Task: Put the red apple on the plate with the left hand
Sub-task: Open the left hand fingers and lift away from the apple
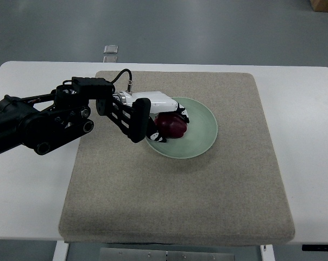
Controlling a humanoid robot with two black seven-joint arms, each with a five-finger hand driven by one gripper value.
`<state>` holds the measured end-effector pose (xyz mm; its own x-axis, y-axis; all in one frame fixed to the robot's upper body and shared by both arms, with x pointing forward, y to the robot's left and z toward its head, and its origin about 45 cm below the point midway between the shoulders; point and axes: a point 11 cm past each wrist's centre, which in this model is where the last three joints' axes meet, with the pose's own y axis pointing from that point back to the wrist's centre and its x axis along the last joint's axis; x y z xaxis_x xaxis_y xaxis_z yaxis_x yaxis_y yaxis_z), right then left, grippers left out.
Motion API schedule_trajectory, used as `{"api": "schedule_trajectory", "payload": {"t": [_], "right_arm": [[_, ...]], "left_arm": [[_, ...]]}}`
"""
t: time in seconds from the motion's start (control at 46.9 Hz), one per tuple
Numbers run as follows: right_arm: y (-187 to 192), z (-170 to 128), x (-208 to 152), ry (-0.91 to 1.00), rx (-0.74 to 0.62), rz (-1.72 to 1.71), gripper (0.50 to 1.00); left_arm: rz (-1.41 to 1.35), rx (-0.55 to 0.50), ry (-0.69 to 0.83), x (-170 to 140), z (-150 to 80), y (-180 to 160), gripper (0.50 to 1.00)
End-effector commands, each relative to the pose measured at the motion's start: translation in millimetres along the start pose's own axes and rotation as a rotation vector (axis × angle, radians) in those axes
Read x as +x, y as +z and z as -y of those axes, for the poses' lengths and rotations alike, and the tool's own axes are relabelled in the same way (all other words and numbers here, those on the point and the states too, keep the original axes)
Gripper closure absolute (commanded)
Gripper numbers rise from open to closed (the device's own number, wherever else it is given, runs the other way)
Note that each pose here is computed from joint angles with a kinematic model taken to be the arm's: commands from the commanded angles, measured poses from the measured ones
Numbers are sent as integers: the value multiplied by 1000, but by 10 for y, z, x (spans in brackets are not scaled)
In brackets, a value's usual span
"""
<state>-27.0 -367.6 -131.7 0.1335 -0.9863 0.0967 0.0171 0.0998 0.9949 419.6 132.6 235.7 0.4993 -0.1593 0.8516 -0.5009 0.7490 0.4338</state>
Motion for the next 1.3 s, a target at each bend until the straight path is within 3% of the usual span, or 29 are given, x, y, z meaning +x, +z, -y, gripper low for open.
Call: {"api": "schedule_trajectory", "payload": {"t": [0.0,0.128,0.192,0.299,0.32,0.704,1.067,1.28], "right_arm": [[1,0,1,0,0,1,536],[1,0,-1,-1,0,1,536],[1,0,-6,-3,0,1,536],[1,0,-4,-1,0,1,536],[1,0,-1,-1,0,1,536],[1,0,-1,-1,0,-1,536],[1,0,1,0,0,1,536],[1,0,1,0,0,-1,536]], "left_arm": [[-5,-11,2,-8,34,42,888],[-8,-9,1,-12,33,32,740],[-14,-12,3,-10,33,39,712],[-20,-13,5,-11,33,39,528],[-19,-14,2,-17,34,44,512],[-82,-20,28,35,-23,19,506],[-717,-70,275,377,-286,-287,504],[-931,-10,421,539,-580,-748,504]]}}
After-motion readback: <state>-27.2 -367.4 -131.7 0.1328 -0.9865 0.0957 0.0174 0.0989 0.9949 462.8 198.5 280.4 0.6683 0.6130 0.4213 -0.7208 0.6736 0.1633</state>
